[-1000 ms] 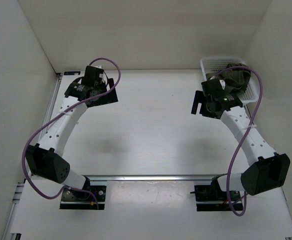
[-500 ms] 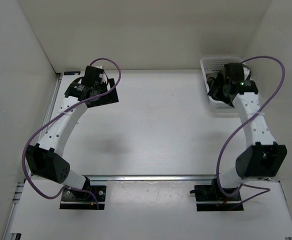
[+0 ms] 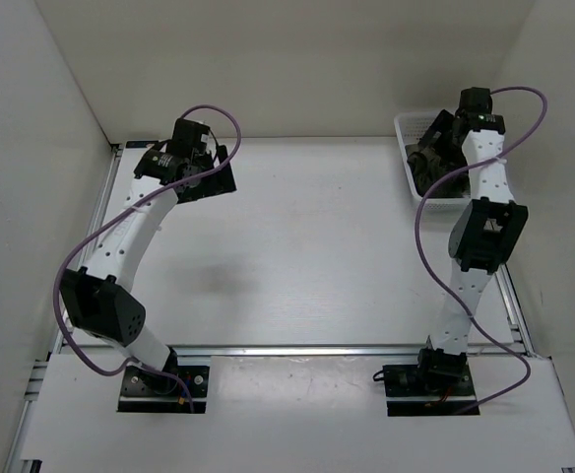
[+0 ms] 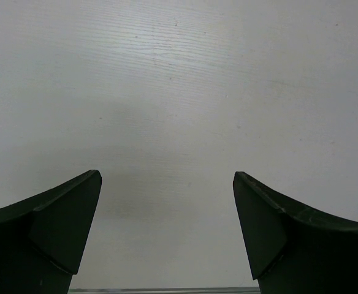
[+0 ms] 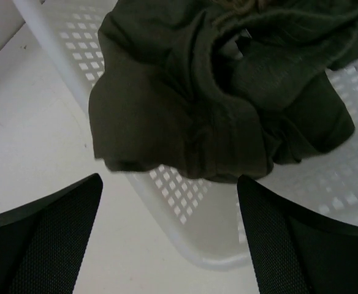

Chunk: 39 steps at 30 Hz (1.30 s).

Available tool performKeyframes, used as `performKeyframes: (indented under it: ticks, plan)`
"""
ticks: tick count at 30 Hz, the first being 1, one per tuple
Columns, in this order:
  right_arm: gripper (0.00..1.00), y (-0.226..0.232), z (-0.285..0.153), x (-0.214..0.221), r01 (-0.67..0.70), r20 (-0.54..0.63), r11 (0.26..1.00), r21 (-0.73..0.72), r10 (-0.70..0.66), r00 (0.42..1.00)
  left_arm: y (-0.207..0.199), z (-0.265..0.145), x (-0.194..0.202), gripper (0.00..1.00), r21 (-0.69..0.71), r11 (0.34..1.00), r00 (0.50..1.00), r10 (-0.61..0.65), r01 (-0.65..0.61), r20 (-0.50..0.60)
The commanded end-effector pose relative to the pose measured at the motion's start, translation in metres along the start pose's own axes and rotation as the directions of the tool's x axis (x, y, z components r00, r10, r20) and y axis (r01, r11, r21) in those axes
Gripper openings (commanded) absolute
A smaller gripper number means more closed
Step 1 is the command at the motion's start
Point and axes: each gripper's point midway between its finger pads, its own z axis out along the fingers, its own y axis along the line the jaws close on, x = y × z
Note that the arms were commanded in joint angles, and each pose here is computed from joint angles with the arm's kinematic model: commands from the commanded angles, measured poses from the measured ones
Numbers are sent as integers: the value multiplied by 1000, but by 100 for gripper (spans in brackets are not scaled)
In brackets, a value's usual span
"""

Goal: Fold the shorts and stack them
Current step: Grab the shorts from the pile, then move the shorts to the center of the board

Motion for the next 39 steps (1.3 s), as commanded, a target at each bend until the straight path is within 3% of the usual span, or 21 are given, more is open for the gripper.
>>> performKeyframes:
  ticks: [1,4,6,8,9,12,16,21,25,27,28,30,32,33,34,35,36,38,39]
  plan:
    - [93,15,7,-17,-21,9,997,-76,22,1000,5,-14,-17,100,-21,1000,998,-22,24,54]
    - [85,19,30,-18,-65,-2,994,-83,65,998,4,-9,-15,100,-20,1000,999,-7,8,31]
    - [70,18,40,-19,-84,1,994,-75,84,996,2,-11,-17,100,-13,1000,1000,21,-21,22]
    - [50,18,43,-24,-101,25,992,-73,103,994,5,-4,-13,100,-25,999,1000,19,-19,-13]
    - [26,14,38,-25,-112,38,992,-51,114,993,7,-4,-10,100,-29,999,999,33,-33,-23]
    - [1,9,7,-39,-147,118,989,-23,149,982,0,-4,-6,100,10,999,998,34,-34,-53]
    - [1,17,-73,-70,-136,263,987,-80,153,953,-7,-4,4,100,67,998,996,19,-14,-87]
    - [1,49,-172,-72,25,378,972,-235,68,924,-11,-25,-4,100,123,992,1000,0,1,-9]
    - [1,117,-287,-7,289,445,845,-451,-68,893,-9,-52,-9,100,139,990,999,8,-13,31]
    - [1,131,-302,27,326,417,811,-486,-112,902,-6,-57,-9,100,131,991,999,7,-12,39]
    - [1,145,-327,56,388,430,758,-525,-158,889,-5,-62,-10,100,135,991,999,16,-23,52]
    - [1,145,-318,96,396,376,750,-530,-211,902,-6,-66,-7,100,143,989,999,17,-23,44]
    - [1,152,-332,146,398,326,696,-597,-242,914,-7,-70,-7,100,155,988,999,16,-24,49]
    - [1,148,-307,182,387,252,701,-599,-294,922,-7,-70,-7,100,156,988,999,6,-13,47]
    - [1,149,-314,218,382,202,666,-640,-334,921,-7,-70,-6,100,159,987,999,-13,5,48]
    - [4,147,-306,238,377,172,675,-634,-353,920,-8,-68,-5,100,159,987,999,-13,5,48]
    - [13,134,-280,275,382,98,694,-611,-413,906,-10,-70,-3,100,178,984,999,-25,16,48]
    - [37,131,-275,317,392,37,675,-625,-476,879,-16,-65,7,100,221,975,1000,-11,6,19]
    - [64,121,-268,338,413,2,670,-617,-523,852,-24,-64,16,100,243,970,1000,21,-20,-2]
